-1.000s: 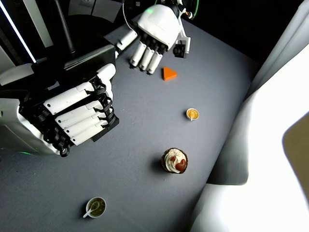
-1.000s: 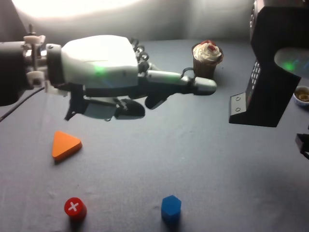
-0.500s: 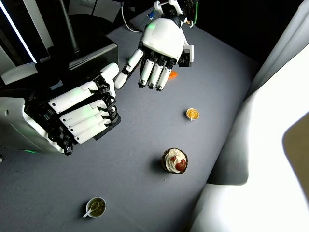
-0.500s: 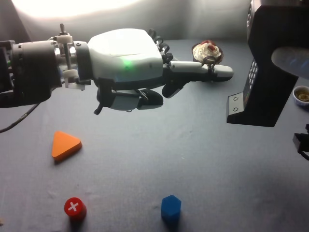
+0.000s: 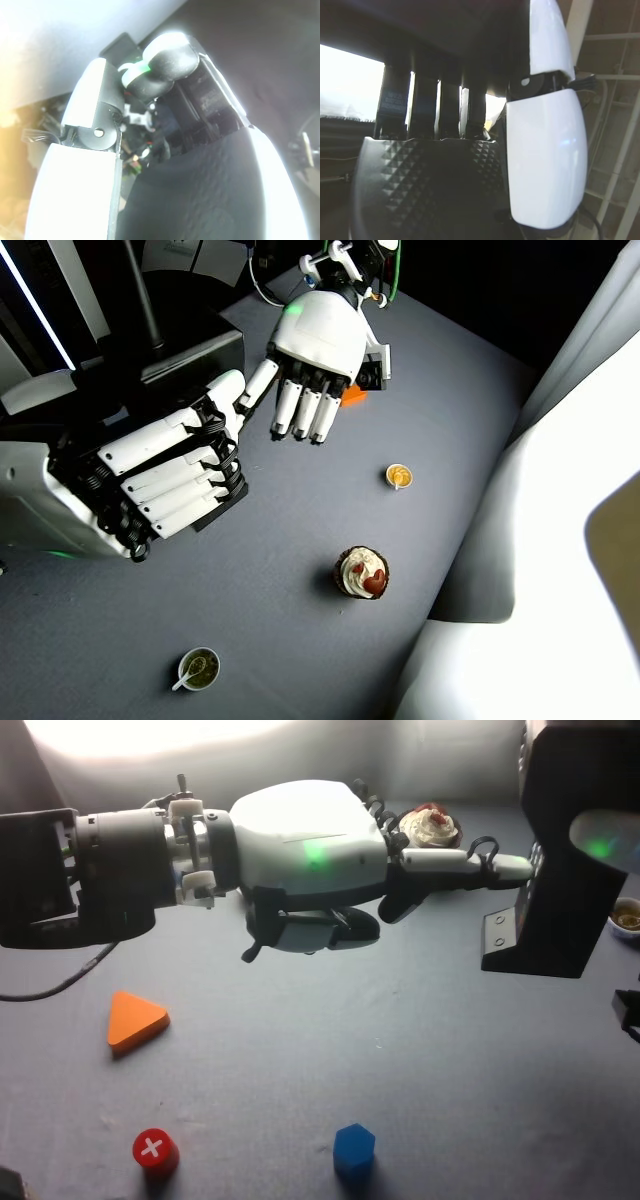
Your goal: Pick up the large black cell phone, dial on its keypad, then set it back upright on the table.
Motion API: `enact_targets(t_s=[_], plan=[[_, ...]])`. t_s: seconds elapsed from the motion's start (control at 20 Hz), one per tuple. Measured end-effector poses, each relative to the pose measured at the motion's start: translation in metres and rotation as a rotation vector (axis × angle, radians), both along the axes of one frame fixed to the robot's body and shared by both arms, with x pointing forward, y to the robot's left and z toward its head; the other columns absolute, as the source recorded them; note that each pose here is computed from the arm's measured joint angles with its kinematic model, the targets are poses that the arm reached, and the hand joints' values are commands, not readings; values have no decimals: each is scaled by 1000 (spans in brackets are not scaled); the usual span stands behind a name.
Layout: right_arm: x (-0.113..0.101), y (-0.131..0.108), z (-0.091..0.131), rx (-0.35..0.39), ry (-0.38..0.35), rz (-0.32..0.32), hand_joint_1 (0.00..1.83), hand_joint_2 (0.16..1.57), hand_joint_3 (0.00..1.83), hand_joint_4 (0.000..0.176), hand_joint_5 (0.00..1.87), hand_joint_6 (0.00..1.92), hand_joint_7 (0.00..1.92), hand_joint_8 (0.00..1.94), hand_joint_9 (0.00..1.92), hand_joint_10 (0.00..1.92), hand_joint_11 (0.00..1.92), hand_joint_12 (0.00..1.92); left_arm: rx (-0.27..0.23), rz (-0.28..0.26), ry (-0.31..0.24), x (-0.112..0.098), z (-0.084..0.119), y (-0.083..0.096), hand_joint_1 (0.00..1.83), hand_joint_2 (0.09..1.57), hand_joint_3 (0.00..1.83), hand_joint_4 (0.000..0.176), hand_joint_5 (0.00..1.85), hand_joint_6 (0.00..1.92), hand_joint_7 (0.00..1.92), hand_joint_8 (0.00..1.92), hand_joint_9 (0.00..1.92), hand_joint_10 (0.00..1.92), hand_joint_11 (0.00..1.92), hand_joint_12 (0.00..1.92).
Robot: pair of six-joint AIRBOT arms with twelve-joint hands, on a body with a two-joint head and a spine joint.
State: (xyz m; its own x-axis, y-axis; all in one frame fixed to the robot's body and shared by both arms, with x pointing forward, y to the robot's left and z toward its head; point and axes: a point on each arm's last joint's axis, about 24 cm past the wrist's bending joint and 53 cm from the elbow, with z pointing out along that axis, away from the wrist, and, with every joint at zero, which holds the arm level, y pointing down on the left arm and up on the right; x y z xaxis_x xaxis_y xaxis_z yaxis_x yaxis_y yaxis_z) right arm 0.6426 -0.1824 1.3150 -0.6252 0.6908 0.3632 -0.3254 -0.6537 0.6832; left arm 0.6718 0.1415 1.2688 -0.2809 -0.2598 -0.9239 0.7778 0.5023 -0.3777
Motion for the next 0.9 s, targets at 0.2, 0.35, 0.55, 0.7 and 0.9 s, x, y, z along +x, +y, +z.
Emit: enact_targets(t_s=[0.2, 0.35, 0.55, 0.7, 0.9], plan=[[0, 0, 0, -3, 0, 0, 1347, 1199, 0, 0, 940, 889, 668, 1419, 748, 1518, 917, 1407, -8, -2, 25, -2, -3, -4, 1319, 1267, 0, 176, 0, 0, 681, 1549, 949, 1921, 994, 1921], [-1, 2, 0, -9, -5, 7, 1348, 1198, 0, 0, 929, 898, 675, 1417, 760, 1511, 933, 1406, -12, -18, 31, -9, -2, 4, 1320, 1266, 0, 176, 0, 0, 681, 1549, 933, 1921, 972, 1921], [-2, 3, 0, -11, -8, 9, 1352, 1190, 0, 0, 952, 854, 695, 1398, 763, 1498, 914, 1387, 13, 31, 25, -3, -2, 38, 1318, 1268, 0, 176, 0, 0, 677, 1554, 947, 1921, 978, 1921], [-1, 2, 0, -11, -6, 6, 1352, 1188, 0, 0, 954, 863, 704, 1389, 757, 1490, 892, 1378, 12, 75, 19, 4, 3, 59, 1317, 1270, 0, 176, 0, 0, 671, 1556, 935, 1921, 986, 1921], [-1, 2, 0, -10, -7, 6, 1343, 1216, 0, 0, 908, 886, 635, 1512, 721, 1549, 932, 1419, 2, 82, 15, 6, 4, 58, 1316, 1270, 0, 176, 0, 0, 671, 1555, 925, 1921, 979, 1921]])
